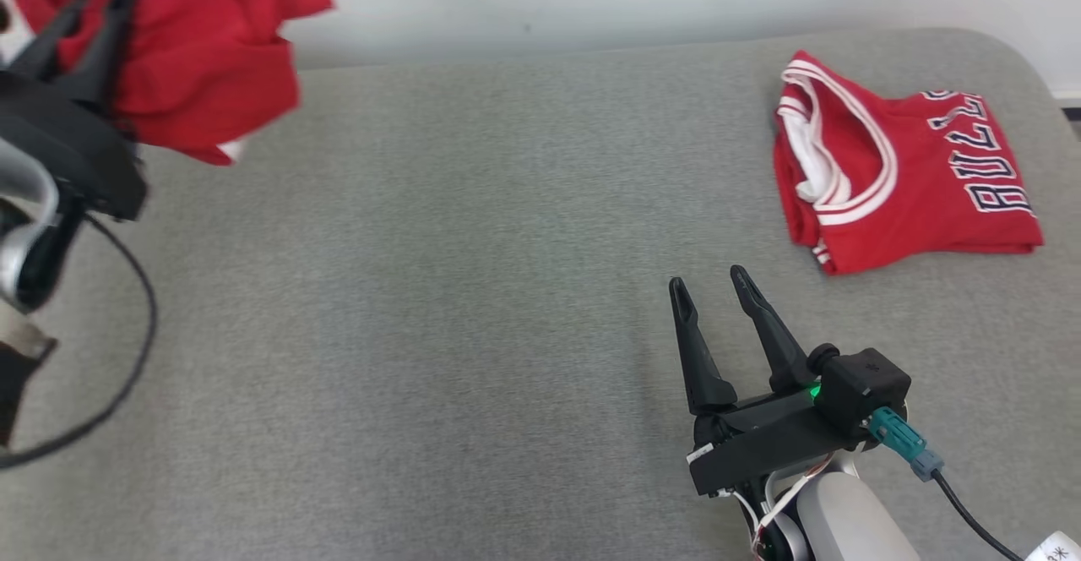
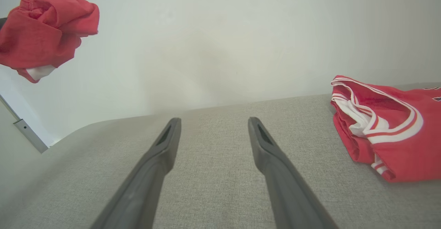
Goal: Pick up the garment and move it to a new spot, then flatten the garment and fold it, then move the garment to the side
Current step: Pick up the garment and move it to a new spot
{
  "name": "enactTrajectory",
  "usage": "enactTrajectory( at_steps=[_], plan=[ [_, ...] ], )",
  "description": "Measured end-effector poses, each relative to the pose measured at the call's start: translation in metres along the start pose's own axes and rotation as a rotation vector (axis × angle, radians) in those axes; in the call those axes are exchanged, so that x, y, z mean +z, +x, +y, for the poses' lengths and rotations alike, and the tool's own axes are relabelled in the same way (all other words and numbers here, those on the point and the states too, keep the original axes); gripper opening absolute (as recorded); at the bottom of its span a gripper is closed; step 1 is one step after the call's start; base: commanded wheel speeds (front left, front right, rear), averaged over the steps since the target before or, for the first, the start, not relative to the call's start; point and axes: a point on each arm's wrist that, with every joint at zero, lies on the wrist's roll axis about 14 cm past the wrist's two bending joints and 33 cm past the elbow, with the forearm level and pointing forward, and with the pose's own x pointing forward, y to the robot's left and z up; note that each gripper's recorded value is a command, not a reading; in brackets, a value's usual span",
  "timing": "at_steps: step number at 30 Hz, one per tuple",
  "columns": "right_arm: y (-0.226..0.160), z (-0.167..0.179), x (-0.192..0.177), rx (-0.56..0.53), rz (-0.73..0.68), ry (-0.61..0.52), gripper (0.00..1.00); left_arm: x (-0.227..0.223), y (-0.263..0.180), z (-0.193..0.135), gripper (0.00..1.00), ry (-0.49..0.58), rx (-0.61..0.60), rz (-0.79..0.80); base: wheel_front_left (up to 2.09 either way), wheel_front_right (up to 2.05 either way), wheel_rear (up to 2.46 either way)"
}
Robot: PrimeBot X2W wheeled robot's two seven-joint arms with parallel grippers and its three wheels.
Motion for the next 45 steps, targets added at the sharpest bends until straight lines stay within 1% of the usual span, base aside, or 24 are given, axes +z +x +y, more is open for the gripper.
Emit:
enactTrajectory(
  at_steps=[4,9,15,19,25,28,33,35,38,43,44,45],
  plan=[
    [-0.008,-0.012,0.004,-0.042,-0.006,-0.005,1.0,0.016,0.004,-0.046,0.0,-0.039,-0.096,-0.051,0.0,0.0,0.0],
    [-0.019,-0.023,0.012,-0.088,-0.022,-0.003,1.0,0.011,-0.001,-0.109,0.0,-0.055,-0.25,-0.032,0.0,0.0,0.0],
    [-0.032,-0.035,0.022,-0.136,-0.041,-0.012,1.0,0.012,-0.011,-0.165,0.0,-0.092,-0.381,-0.033,0.0,0.0,0.0],
    [-0.039,-0.039,0.023,-0.155,-0.042,-0.015,1.0,0.003,-0.024,-0.2,0.0,-0.143,-0.456,-0.014,0.0,0.0,0.0],
    [-0.039,-0.039,0.023,-0.156,-0.041,-0.012,1.0,-0.018,-0.037,-0.22,0.0,-0.233,-0.476,0.028,0.0,0.0,0.0],
    [-0.039,-0.037,0.021,-0.151,-0.035,-0.01,1.0,-0.044,-0.049,-0.231,0.0,-0.246,-0.481,0.083,0.0,0.0,0.0],
    [-0.04,-0.036,0.017,-0.149,-0.023,-0.006,1.0,-0.08,-0.067,-0.25,0.0,-0.332,-0.479,0.167,0.0,0.0,0.0],
    [-0.039,-0.035,0.016,-0.146,-0.02,-0.004,1.0,-0.096,-0.073,-0.253,0.0,-0.318,-0.478,0.202,0.0,0.0,0.0],
    [-0.038,-0.033,0.013,-0.14,-0.013,-0.001,1.0,-0.116,-0.079,-0.255,0.0,-0.327,-0.466,0.243,0.0,0.0,0.0],
    [-0.037,-0.031,0.01,-0.131,-0.006,0.002,1.0,-0.131,-0.084,-0.255,0.0,-0.335,-0.442,0.262,0.0,0.0,0.0],
    [-0.036,-0.03,0.01,-0.13,-0.005,0.003,1.0,-0.133,-0.085,-0.253,0.4,-0.326,-0.435,0.26,0.0,0.0,0.0],
    [-0.036,-0.03,0.01,-0.128,-0.005,0.004,1.0,-0.134,-0.085,-0.251,1.0,-0.321,-0.426,0.255,0.0,0.0,0.0]
  ],
)
